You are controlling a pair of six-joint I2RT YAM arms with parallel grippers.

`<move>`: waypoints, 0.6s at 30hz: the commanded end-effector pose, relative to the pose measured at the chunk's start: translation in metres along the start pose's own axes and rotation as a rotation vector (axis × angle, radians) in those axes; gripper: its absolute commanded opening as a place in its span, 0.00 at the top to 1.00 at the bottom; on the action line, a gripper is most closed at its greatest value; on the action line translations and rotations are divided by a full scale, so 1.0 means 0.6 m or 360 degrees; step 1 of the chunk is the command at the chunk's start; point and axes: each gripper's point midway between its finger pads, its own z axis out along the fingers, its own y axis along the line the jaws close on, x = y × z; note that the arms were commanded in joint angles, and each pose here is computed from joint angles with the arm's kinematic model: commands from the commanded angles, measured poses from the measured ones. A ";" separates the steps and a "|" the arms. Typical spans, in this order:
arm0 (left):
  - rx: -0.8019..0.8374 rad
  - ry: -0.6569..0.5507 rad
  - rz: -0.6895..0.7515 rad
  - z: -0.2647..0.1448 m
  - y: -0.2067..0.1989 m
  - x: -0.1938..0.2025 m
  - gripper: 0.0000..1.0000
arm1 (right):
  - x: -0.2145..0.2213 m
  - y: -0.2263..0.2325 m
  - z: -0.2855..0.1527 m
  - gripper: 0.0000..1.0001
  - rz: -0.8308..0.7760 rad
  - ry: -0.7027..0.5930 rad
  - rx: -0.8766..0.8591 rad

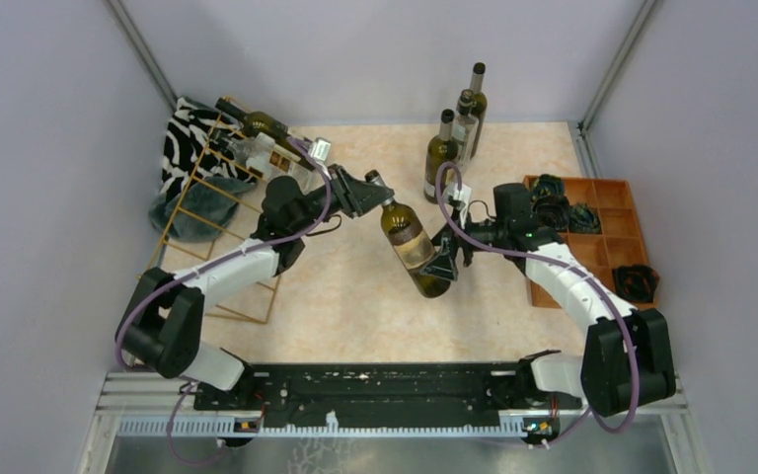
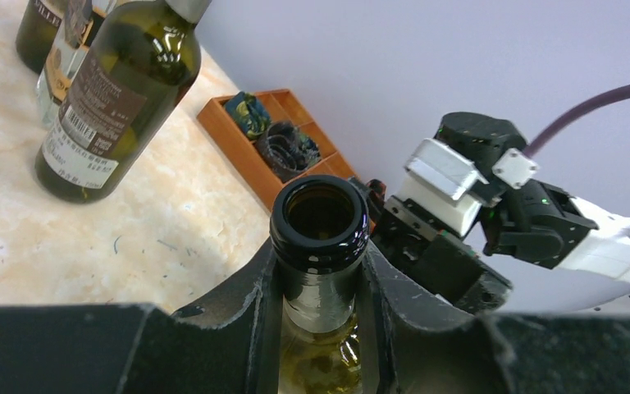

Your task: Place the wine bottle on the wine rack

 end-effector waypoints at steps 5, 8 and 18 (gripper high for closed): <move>0.0182 -0.0366 -0.0031 -0.025 -0.074 -0.085 1.00 | -0.011 0.006 0.021 0.03 -0.0012 -0.0015 -0.0063; 0.0184 -0.0423 -0.0066 -0.031 -0.074 -0.090 1.00 | -0.004 0.013 0.031 0.03 0.0009 0.0011 -0.0109; 0.0183 -0.0546 -0.0111 -0.047 -0.082 -0.112 1.00 | 0.008 0.018 0.048 0.04 0.0045 0.0054 -0.0167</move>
